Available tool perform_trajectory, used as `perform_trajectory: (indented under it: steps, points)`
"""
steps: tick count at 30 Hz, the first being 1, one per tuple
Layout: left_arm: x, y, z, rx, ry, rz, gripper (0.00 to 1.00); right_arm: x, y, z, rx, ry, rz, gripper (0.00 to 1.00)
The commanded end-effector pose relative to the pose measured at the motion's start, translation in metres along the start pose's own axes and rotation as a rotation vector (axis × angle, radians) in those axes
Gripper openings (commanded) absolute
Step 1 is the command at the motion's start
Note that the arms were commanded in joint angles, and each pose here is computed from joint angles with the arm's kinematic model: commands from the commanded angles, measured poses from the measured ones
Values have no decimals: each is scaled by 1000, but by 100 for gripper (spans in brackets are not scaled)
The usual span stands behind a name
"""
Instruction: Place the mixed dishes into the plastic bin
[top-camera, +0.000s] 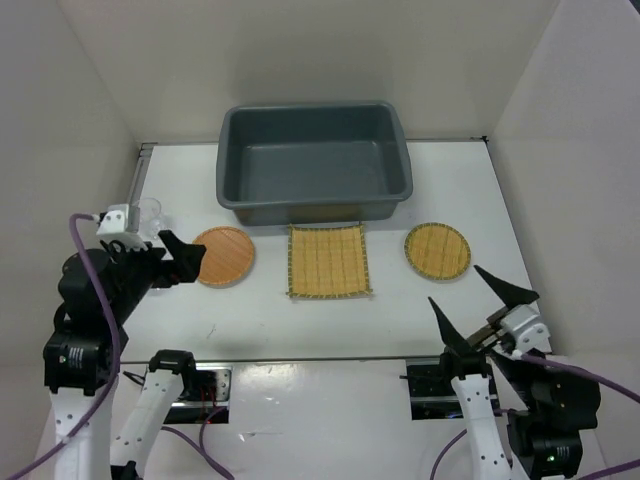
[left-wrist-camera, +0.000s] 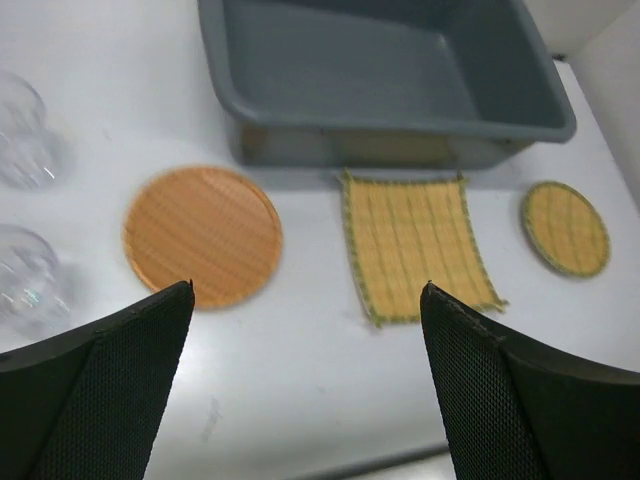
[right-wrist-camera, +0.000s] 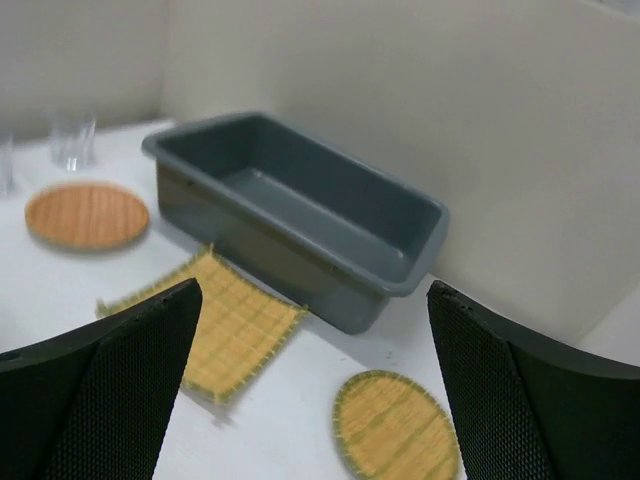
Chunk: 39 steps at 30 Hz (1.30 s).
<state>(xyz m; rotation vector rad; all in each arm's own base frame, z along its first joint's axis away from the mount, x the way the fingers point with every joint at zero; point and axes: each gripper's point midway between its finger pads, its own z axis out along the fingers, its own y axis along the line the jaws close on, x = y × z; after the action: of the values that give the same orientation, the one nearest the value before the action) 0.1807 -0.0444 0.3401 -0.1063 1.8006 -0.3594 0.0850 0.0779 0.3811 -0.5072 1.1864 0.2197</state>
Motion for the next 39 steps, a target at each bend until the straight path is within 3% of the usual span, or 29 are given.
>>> perform_trajectory:
  steps: [1, 2, 4, 6, 7, 9, 11, 14, 17, 19, 20, 21, 25, 27, 30, 31, 33, 35, 36, 39]
  points:
    - [35, -14, 10, 61, 177, -162, 100, 31, 49, -16, -295, 15, -232, 98]
    - [57, -20, 16, 109, 263, -204, 100, 47, 58, -18, -347, 57, -287, 98]
    - [66, -23, 19, 128, 272, -247, 100, 62, 66, -21, -431, 64, -454, 100]
    - [77, -19, 19, 115, 276, -249, 100, 71, 61, -12, -416, 70, -412, 99]
    - [80, -17, 20, 113, 284, -242, 100, 69, 57, -8, -367, 84, -305, 99]
    - [92, -16, 23, 112, 334, -248, 100, 58, 31, 1, -207, 77, -241, 99]
    - [99, -13, 28, 100, 365, -257, 100, 42, 13, 5, -91, 44, -228, 99]
    - [112, -15, 39, 108, 455, -252, 100, 24, 9, 11, -78, -11, -220, 99]
    - [139, -31, 50, 158, 635, -263, 100, 17, 5, 12, -91, 19, -292, 99]
    - [169, -35, 60, 132, 784, -275, 100, 25, -4, 20, -95, 128, -237, 99]
    - [183, -48, 60, 141, 861, -257, 100, 29, -8, 24, -84, 174, -166, 99]
    - [186, -52, 61, 126, 876, -241, 100, 54, -15, 38, -102, 307, -63, 99]
    - [198, -63, 79, 42, 881, -175, 100, 77, -11, 72, -212, 553, 233, 99]
    - [209, -78, 84, 45, 893, -169, 100, 80, -2, 81, -289, 591, 306, 99]
    - [224, -87, 96, -7, 877, -158, 100, 97, 11, 98, -347, 753, 547, 99]
    - [224, -92, 102, 3, 863, -151, 100, 122, 23, 95, -393, 894, 682, 99]
    - [233, -99, 110, -1, 874, -118, 100, 137, 27, 86, -364, 970, 785, 99]
    - [229, -106, 122, 8, 832, -151, 100, 151, 31, 77, -330, 1017, 824, 99]
    - [230, -109, 126, 17, 816, -165, 100, 171, 43, 61, -305, 1094, 909, 99]
    - [225, -125, 138, 96, 751, -216, 100, 193, 68, 36, -322, 1157, 1072, 99]
